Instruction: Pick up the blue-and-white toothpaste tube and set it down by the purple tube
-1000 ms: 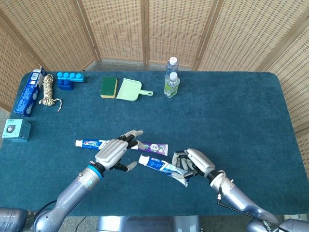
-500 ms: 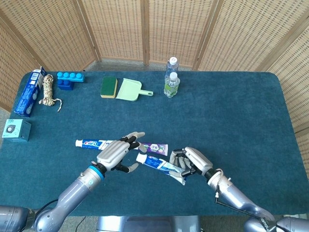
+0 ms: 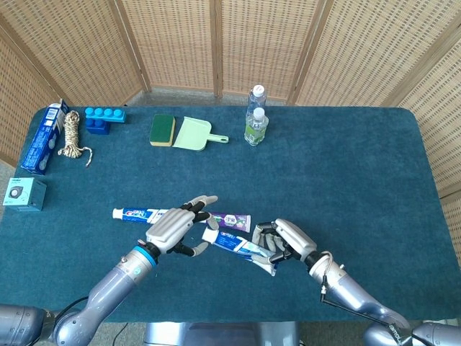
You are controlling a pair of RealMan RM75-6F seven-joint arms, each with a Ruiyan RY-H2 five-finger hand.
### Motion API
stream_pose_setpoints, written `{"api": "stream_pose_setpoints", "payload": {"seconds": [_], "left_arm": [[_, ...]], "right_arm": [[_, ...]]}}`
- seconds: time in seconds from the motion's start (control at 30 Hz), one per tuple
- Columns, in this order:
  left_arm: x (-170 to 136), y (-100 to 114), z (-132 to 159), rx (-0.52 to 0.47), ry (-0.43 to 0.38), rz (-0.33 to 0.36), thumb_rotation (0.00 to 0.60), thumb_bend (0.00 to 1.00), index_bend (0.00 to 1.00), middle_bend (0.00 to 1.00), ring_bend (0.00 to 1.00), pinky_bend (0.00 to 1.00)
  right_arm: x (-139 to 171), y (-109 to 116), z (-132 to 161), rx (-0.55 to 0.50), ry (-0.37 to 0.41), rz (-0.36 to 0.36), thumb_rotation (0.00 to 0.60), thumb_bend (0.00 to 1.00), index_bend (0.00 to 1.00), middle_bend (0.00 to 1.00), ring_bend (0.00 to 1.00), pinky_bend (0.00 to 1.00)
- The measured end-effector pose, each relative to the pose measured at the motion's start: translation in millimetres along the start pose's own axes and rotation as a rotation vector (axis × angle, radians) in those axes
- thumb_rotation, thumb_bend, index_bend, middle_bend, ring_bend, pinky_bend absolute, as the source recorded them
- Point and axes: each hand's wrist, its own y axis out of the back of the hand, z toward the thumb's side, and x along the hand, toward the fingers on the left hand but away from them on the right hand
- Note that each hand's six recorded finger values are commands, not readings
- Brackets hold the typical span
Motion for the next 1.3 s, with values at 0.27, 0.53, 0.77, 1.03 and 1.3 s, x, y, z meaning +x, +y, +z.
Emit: {"api": "stream_pose_setpoints", "payload": {"seconds": [0.27,0.53,0.77,1.03,1.3], "left_arm": [[0.2,1.0,-1.2,-0.003,0.005,0.004,0.6,0.33,0.41,0.08,0.0,0.18],[1.7,1.4,0.1,-0.008,0.001,0.006,0.6,0.33,0.42,0.08,0.0,0.18],[3.0,0.3,0.2,-0.008,0.001,0.004,0.6,0.33,0.45,0.08,0.0,0.18],[3.0,0.8,-0.6,-0.013,0.004,0.01,0.6,0.33,0.46,0.09,0.01,0.18],[2.5,0.3,-1.0,-0.014,0.004,0.011,0.6,0.33,0.5,0.1,0.01,0.18]], "right_arm": [[0.9,4.2,-3.6,-0.009,-0.013,-0.005,0.6,0.52,0.97,0.74,0.74,0.9],[0.1,3.8,-4.3,-0.008,-0.018,0.001,0.6,0.52,0.97,0.74,0.74,0.9],[0.3,4.3,-4.8,-0.009,-0.023,0.003,0.6,0.52,0.96,0.74,0.74,0.9],[0.4,4.5,-5.0,-0.015,-0.024,0.005,0.6,0.52,0.96,0.74,0.74,0.9],[-0.4,7.1,-6.8,-0.021,-0.03,-0.003,0.6,0.52,0.96,0.74,0.74,0.9]]}}
